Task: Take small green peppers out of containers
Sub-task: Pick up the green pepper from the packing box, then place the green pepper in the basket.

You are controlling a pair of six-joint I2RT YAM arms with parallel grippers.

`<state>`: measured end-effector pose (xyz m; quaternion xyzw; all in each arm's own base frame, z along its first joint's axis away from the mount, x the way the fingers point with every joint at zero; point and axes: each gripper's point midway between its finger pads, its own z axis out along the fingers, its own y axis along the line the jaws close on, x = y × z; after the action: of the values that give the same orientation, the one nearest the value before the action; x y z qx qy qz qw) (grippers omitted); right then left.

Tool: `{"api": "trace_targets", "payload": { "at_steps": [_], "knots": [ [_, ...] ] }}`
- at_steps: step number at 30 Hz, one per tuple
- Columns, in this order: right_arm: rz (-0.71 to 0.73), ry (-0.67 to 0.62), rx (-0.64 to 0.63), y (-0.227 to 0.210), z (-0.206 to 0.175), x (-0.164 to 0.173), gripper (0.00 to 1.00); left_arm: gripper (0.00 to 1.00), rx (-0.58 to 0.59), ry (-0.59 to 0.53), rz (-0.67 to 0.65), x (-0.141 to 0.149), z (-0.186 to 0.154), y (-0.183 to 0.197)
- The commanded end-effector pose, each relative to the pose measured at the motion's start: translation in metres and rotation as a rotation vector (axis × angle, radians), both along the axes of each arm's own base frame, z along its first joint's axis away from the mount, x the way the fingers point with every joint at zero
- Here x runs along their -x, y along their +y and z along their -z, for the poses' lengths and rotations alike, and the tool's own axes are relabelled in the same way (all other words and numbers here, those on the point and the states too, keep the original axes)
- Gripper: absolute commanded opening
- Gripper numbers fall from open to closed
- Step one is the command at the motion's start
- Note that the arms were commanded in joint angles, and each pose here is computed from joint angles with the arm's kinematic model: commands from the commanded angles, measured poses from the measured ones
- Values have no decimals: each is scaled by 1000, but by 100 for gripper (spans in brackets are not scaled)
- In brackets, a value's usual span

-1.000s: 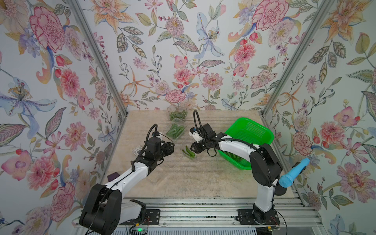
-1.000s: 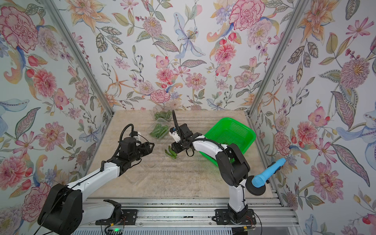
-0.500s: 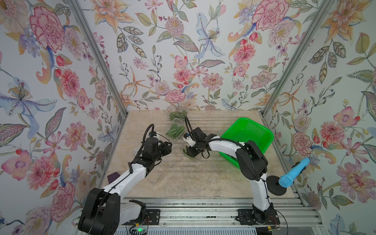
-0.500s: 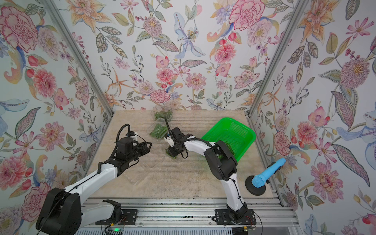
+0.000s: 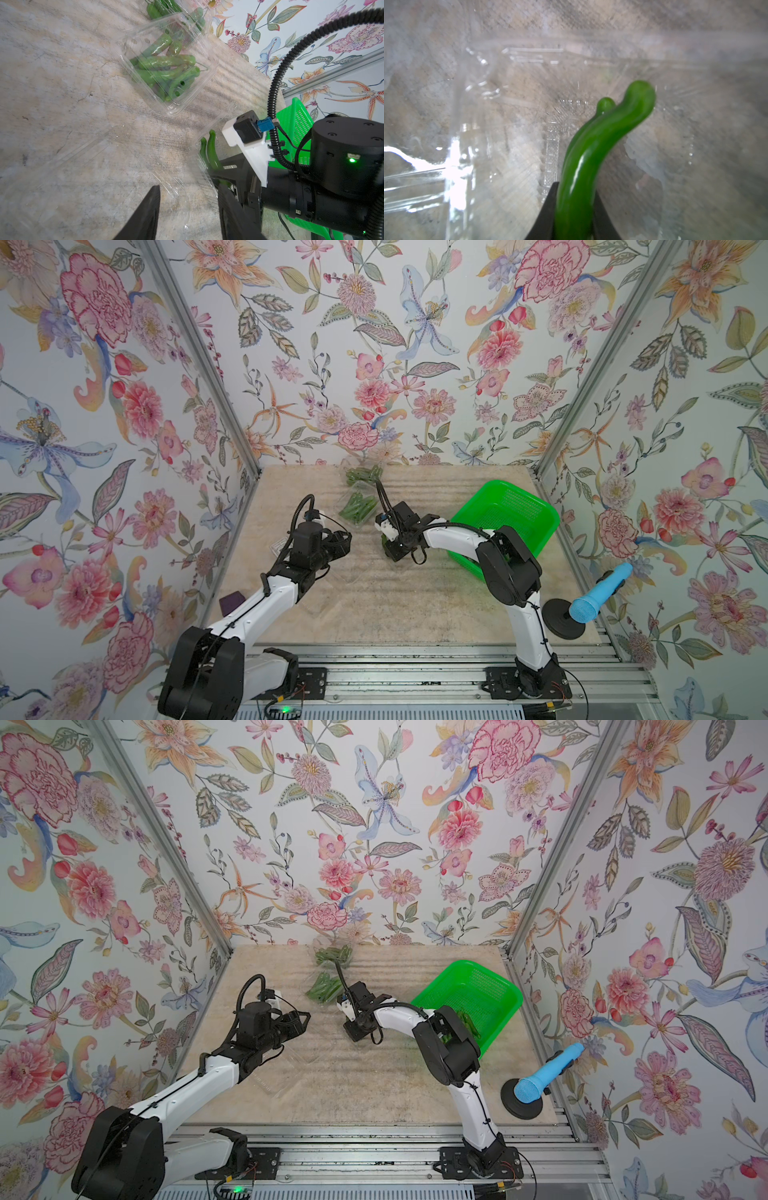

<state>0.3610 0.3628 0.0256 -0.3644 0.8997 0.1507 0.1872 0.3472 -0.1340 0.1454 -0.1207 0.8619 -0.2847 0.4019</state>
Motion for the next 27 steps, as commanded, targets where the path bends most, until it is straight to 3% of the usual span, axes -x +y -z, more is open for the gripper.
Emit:
{"api": "trace_targets", "payload": {
  "at_steps": [1,7,13,17,22,23,25,27],
  "knots": [
    [19,-41,1,-10,-25,-4,12,49,5,-8,-12,1,0,5],
    [118,-188,-75,-44,-102,-18,10,49,5,-10,0,-5,1,1],
    [373,-257,-151,-140,-152,-38,11,48,-44,-53,112,-20,-21,-37],
    [576,-220,-154,-216,-140,-45,12,47,-28,-94,206,-29,-38,-86],
    [746,-132,-175,-275,-96,-49,12,48,0,-98,320,-34,-42,-146],
    [762,-119,-170,-281,-86,-49,14,48,-10,-59,338,-36,-24,-157],
    [786,-100,-148,-290,-71,-50,24,47,-1,-46,363,-37,-19,-171],
    [787,-88,-141,-292,-62,-50,39,47,0,-34,379,-38,-14,-178]
  ]
}}
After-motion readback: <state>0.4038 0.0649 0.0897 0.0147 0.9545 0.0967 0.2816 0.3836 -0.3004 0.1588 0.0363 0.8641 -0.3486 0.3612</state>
